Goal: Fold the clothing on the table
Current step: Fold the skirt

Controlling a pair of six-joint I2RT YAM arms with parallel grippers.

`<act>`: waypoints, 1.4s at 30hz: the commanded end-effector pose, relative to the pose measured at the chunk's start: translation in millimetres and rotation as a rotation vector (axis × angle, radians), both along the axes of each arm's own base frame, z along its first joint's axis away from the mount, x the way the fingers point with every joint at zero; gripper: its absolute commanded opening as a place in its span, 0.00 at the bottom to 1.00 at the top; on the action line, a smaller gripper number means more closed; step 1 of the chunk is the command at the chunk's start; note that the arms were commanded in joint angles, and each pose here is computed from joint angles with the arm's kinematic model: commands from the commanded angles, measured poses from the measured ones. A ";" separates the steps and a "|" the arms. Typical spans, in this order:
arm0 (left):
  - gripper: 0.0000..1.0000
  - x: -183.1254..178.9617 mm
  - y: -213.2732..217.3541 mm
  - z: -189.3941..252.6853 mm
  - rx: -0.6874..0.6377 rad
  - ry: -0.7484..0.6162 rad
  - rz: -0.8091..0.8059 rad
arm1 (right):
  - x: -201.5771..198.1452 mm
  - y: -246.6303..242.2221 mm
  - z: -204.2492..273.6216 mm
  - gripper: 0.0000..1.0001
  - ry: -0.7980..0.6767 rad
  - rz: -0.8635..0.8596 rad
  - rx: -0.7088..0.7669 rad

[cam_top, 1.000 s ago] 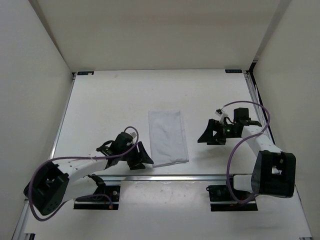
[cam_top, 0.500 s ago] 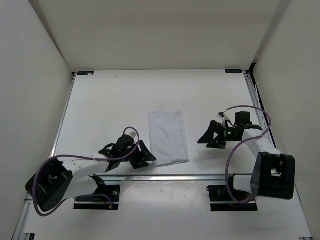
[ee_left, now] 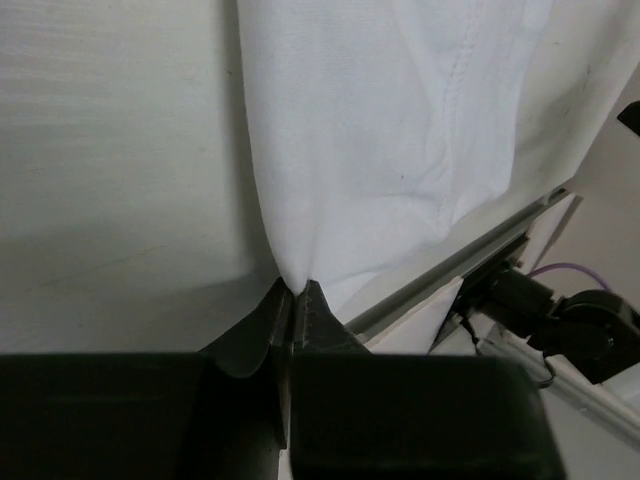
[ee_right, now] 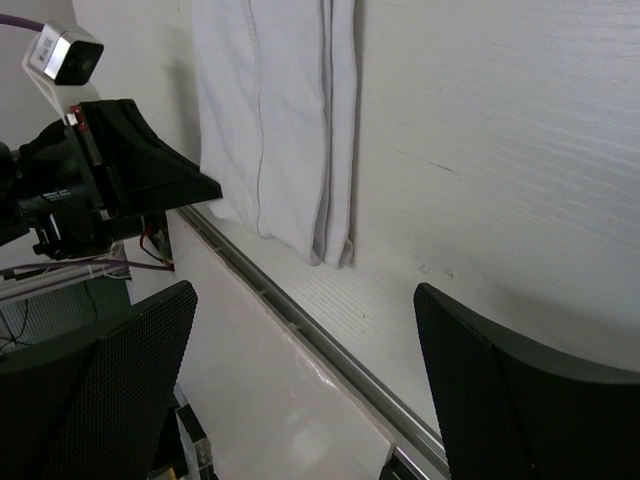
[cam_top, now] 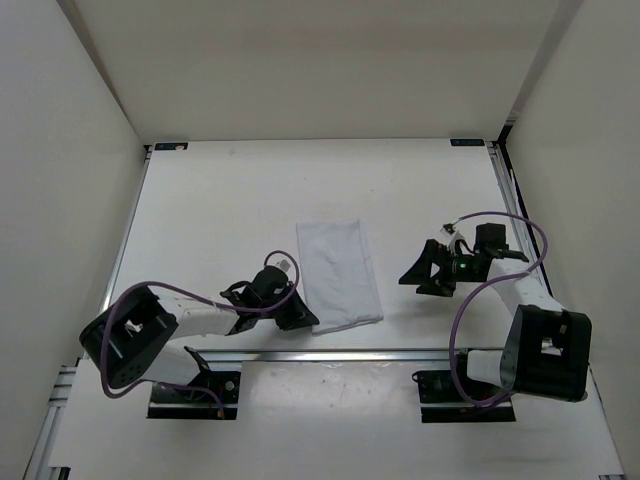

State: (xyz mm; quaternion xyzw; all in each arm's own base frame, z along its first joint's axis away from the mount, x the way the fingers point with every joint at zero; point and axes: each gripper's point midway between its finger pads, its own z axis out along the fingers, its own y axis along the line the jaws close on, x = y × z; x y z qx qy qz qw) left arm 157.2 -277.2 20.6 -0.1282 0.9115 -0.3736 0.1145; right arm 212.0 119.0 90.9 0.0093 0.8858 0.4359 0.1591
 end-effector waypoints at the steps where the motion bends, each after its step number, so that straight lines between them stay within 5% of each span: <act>1: 0.05 5.1 2.9 7.5 -0.015 -0.027 0.026 | 3.3 -2.0 4.5 0.94 -0.022 -0.019 -0.003; 6: 0.00 19.7 5.0 32.1 -0.075 -0.058 0.094 | -5.1 4.4 4.0 0.96 0.031 0.011 0.023; 13: 0.00 43.8 -26.2 77.0 -0.180 -0.067 0.141 | 6.8 24.4 50.9 0.99 0.108 0.006 0.357; 15: 0.00 49.6 -30.4 87.8 -0.208 -0.063 0.169 | -5.6 33.6 71.5 0.99 0.266 -0.008 0.563; 16: 0.00 55.0 -31.4 96.3 -0.226 -0.078 0.178 | -1.8 36.9 81.2 0.99 0.174 0.061 0.593; 18: 0.00 62.4 -33.9 106.8 -0.241 -0.090 0.196 | -21.8 46.8 73.1 0.99 0.425 0.011 0.657; 25: 0.00 74.1 -39.8 123.4 -0.287 -0.102 0.206 | -48.4 54.2 14.9 0.99 0.592 -0.159 0.522; 42: 0.00 78.5 -33.8 121.7 -0.305 -0.107 0.222 | -57.5 64.5 -14.8 0.99 0.796 -0.200 0.525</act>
